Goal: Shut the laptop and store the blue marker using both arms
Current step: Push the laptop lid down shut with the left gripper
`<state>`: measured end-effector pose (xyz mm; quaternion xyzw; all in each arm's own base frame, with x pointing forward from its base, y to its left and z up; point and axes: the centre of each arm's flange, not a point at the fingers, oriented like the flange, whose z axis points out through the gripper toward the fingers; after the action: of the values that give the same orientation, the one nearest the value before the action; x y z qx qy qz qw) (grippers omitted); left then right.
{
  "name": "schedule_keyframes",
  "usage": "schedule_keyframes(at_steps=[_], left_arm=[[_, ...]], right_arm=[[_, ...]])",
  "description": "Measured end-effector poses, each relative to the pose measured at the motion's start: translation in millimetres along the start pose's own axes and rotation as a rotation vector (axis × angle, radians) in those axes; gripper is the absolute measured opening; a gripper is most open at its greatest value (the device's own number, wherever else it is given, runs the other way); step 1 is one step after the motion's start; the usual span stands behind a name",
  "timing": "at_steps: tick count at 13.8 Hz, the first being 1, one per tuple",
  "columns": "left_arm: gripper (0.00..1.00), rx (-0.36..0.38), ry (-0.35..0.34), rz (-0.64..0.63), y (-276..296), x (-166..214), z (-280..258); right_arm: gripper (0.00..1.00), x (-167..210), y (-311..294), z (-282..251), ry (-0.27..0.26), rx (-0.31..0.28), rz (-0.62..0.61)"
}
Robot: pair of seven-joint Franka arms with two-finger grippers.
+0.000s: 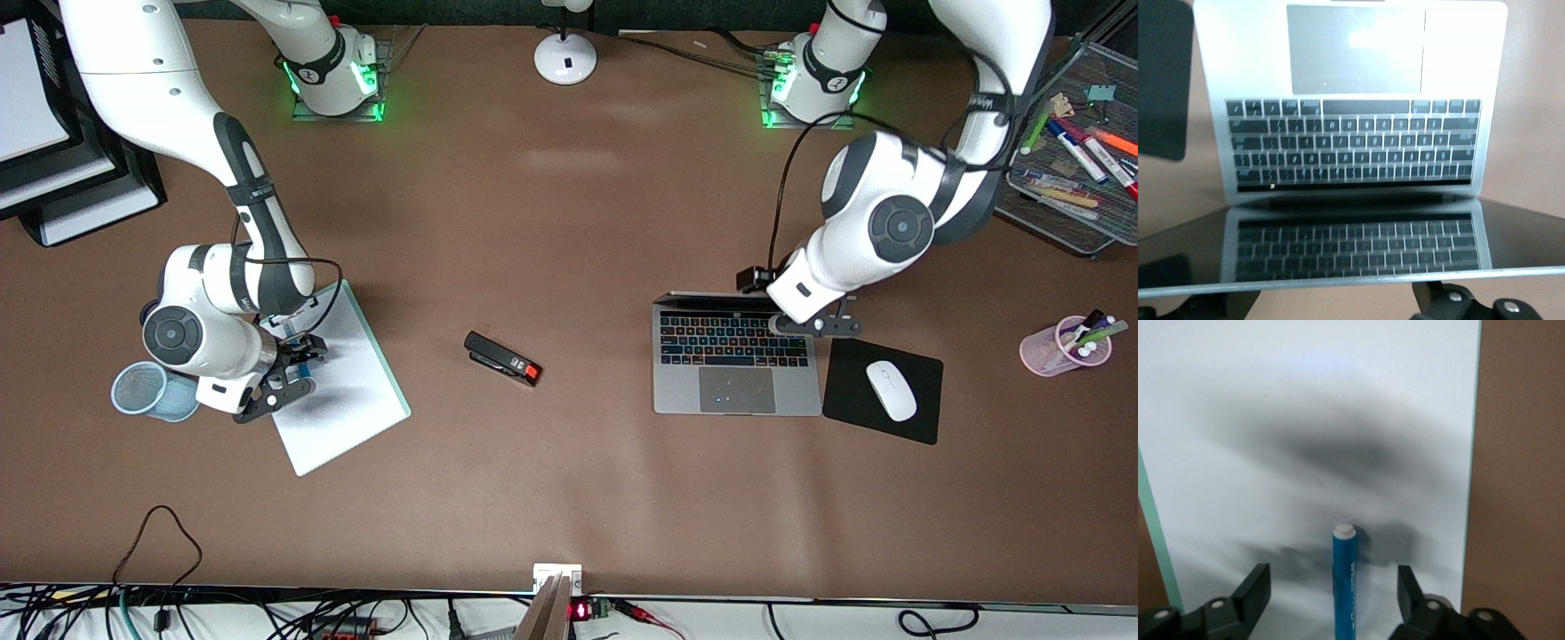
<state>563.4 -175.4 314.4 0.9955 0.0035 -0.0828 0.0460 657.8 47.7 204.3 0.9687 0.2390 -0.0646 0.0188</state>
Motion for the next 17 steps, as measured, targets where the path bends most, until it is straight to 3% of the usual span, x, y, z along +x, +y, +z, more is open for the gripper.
schedule_keyframes(at_steps=[4, 9, 12, 17], left_arm=[[1.0, -0.043, 0.051, -0.02, -5.1, 28.0, 23.2], [1.0, -0.068, 0.074, -0.044, -13.7, 46.0, 58.9], [1.0, -0.081, 0.085, -0.051, -15.6, 52.0, 78.6], [1.0, -0.106, 0.11, -0.065, -18.0, 60.4, 115.3]], right_arm=[[0.74, -1.4, 3.0, 3.0, -0.003, 0.002, -0.007], [0.7, -5.5, 12.3, 17.2, -0.013, 0.006, -0.002], [0.6, -5.1, 11.9, 22.7, -0.015, 0.007, -0.002], [0.59, -1.4, 12.9, 18.1, 0.0, 0.0, -0.003]])
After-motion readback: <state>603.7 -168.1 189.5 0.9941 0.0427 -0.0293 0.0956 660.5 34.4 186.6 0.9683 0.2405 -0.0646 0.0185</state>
